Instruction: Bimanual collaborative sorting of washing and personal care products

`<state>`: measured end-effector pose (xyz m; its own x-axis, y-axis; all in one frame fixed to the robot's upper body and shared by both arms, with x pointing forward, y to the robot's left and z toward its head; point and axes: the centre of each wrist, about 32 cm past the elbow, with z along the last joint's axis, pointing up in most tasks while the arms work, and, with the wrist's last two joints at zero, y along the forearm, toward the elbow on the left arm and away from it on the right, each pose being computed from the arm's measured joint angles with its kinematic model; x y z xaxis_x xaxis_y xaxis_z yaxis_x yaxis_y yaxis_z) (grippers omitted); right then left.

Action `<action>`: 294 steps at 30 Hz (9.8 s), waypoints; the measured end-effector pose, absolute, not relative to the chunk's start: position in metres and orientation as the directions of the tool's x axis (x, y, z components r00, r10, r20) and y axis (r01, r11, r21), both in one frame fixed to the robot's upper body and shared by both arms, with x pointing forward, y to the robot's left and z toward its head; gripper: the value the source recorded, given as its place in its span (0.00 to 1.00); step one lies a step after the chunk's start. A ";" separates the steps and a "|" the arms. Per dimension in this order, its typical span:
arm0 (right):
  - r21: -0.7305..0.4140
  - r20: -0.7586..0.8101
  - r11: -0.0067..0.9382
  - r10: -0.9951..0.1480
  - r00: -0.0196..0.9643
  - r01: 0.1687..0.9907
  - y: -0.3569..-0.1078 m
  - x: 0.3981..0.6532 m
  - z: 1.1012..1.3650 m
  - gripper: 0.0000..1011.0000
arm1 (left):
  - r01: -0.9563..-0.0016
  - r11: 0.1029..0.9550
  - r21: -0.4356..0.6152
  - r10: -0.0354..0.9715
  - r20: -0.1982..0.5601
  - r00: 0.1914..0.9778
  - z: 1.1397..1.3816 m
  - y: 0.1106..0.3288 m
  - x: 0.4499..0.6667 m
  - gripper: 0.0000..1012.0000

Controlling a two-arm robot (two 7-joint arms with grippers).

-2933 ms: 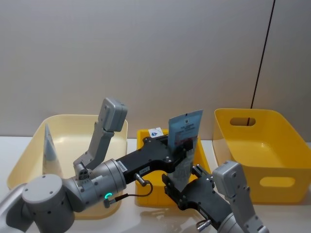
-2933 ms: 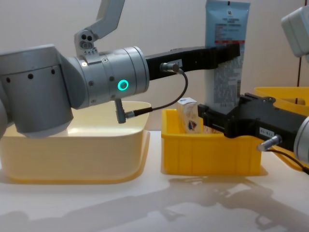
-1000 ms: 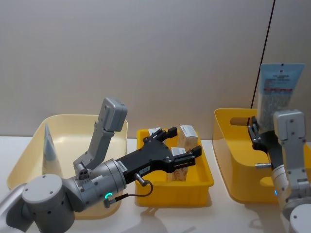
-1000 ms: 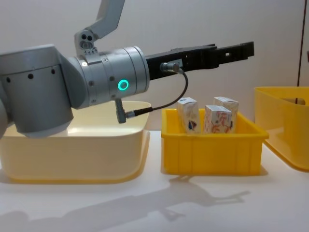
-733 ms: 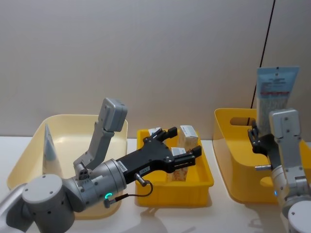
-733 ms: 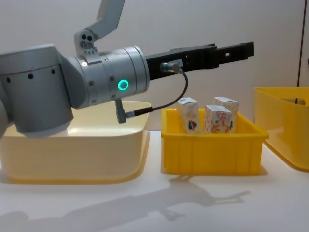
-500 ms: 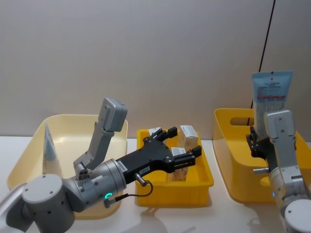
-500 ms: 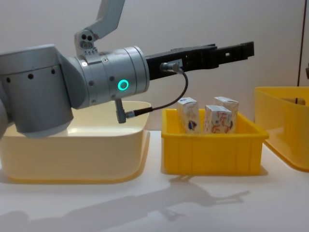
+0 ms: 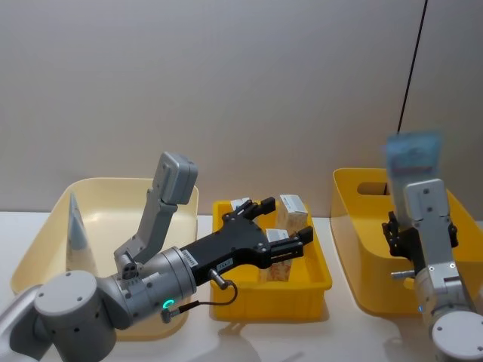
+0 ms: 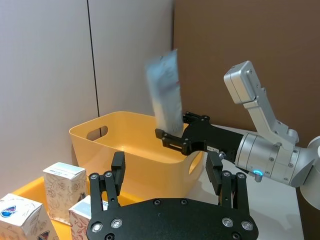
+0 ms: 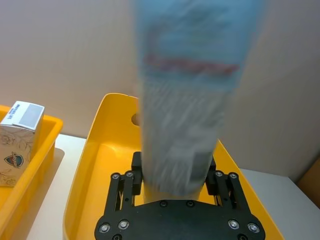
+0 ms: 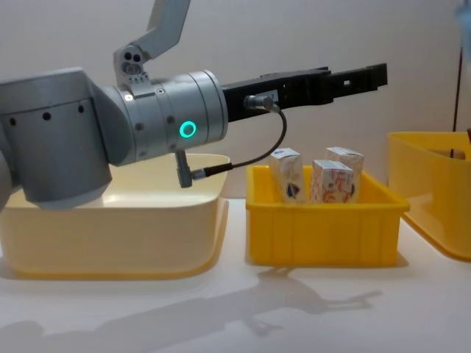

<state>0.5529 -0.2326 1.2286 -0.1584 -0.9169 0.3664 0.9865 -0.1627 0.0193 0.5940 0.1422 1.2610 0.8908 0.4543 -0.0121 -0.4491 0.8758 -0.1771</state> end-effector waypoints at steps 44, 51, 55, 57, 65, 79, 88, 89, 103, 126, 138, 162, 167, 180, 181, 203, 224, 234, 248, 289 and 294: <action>0.081 0.331 -0.180 -0.923 -0.197 0.980 -0.231 0.555 1.226 0.99 | -0.449 0.876 -0.177 0.454 -0.012 0.891 1.261 0.142 0.594 0.99; 0.139 0.301 -0.172 -0.931 -0.207 0.975 -0.231 0.555 1.230 0.99 | -0.449 0.876 -0.177 0.454 -0.012 0.891 1.261 0.142 0.594 0.99; 0.165 0.287 -0.169 -0.934 -0.211 0.972 -0.232 0.555 1.232 0.99 | -0.449 0.876 -0.177 0.454 -0.012 0.891 1.261 0.142 0.594 0.99; 0.176 0.280 -0.168 -0.936 -0.213 0.970 -0.232 0.555 1.233 0.99 | -0.449 0.876 -0.177 0.454 -0.012 0.891 1.261 0.142 0.594 0.99; 0.217 0.250 -0.163 -0.944 -0.216 0.962 -0.232 0.553 1.235 0.99 | -0.449 0.876 -0.177 0.454 -0.012 0.891 1.261 0.142 0.594 0.99; 0.259 0.202 -0.119 -0.964 -0.174 0.958 -0.235 0.548 1.236 0.99 | -0.471 0.866 -0.168 0.477 -0.009 0.879 1.258 0.144 0.591 0.99; 0.232 0.193 -0.057 -0.976 -0.104 0.971 -0.238 0.534 1.227 0.99 | -0.568 0.812 -0.133 0.575 0.018 0.818 1.246 0.155 0.576 0.99; 0.228 0.192 -0.049 -0.977 -0.094 0.972 -0.238 0.532 1.226 0.99 | -0.577 0.806 -0.131 0.584 0.022 0.812 1.245 0.156 0.574 0.99; 0.148 0.145 0.124 -0.984 0.103 0.981 -0.241 0.492 1.206 0.99 | -0.729 0.679 -0.087 0.734 0.094 0.673 1.226 0.174 0.544 0.99; 0.060 0.043 0.335 -0.942 0.333 0.940 -0.237 0.443 1.189 0.99 | -0.886 0.455 -0.083 0.874 0.229 0.428 1.206 0.197 0.496 0.99; 0.060 0.043 0.335 -0.942 0.333 0.940 -0.237 0.443 1.189 0.99 | -0.897 0.434 -0.087 0.882 0.242 0.404 1.205 0.198 0.492 0.99; 0.024 0.080 0.369 -0.927 0.366 0.929 -0.223 0.472 1.195 0.99 | -0.897 0.434 -0.086 0.882 0.243 0.404 1.204 0.198 0.492 0.99; 0.014 0.087 0.374 -0.924 0.371 0.927 -0.215 0.483 1.198 0.99 | -0.897 0.434 -0.086 0.882 0.243 0.404 1.204 0.198 0.492 0.99; -0.017 0.081 0.353 -0.932 0.354 0.935 -0.189 0.515 1.199 0.99 | -0.897 0.434 -0.086 0.882 0.242 0.404 1.204 0.198 0.492 0.99; -0.018 0.080 0.352 -0.933 0.352 0.936 -0.188 0.516 1.199 0.99 | -0.897 0.434 -0.086 0.882 0.243 0.404 1.204 0.198 0.492 0.99; -0.093 0.063 0.305 -0.948 0.311 0.948 -0.153 0.553 1.187 0.99 | -0.897 0.434 -0.086 0.882 0.242 0.404 1.204 0.198 0.492 0.99; -0.119 0.061 0.286 -0.954 0.295 0.951 -0.142 0.563 1.182 0.48 | -0.897 0.434 -0.086 0.882 0.242 0.404 1.204 0.198 0.492 0.99; -0.096 0.062 0.285 -0.954 0.292 0.954 -0.145 0.562 1.183 0.44 | -0.897 0.434 -0.086 0.882 0.242 0.404 1.204 0.198 0.492 0.99; 0.067 0.053 0.291 -0.956 0.288 0.954 -0.158 0.564 1.209 0.44 | -0.897 0.434 -0.086 0.882 0.242 0.404 1.204 0.198 0.492 0.99; 0.385 -0.019 -0.119 -0.992 -0.121 0.915 -0.272 0.545 1.280 0.44 | -0.897 0.434 -0.086 0.882 0.242 0.404 1.204 0.198 0.492 0.99; 0.371 -0.013 -0.155 -0.987 -0.162 0.916 -0.281 0.540 1.278 0.44 | -0.897 0.434 -0.086 0.882 0.243 0.404 1.204 0.198 0.492 0.99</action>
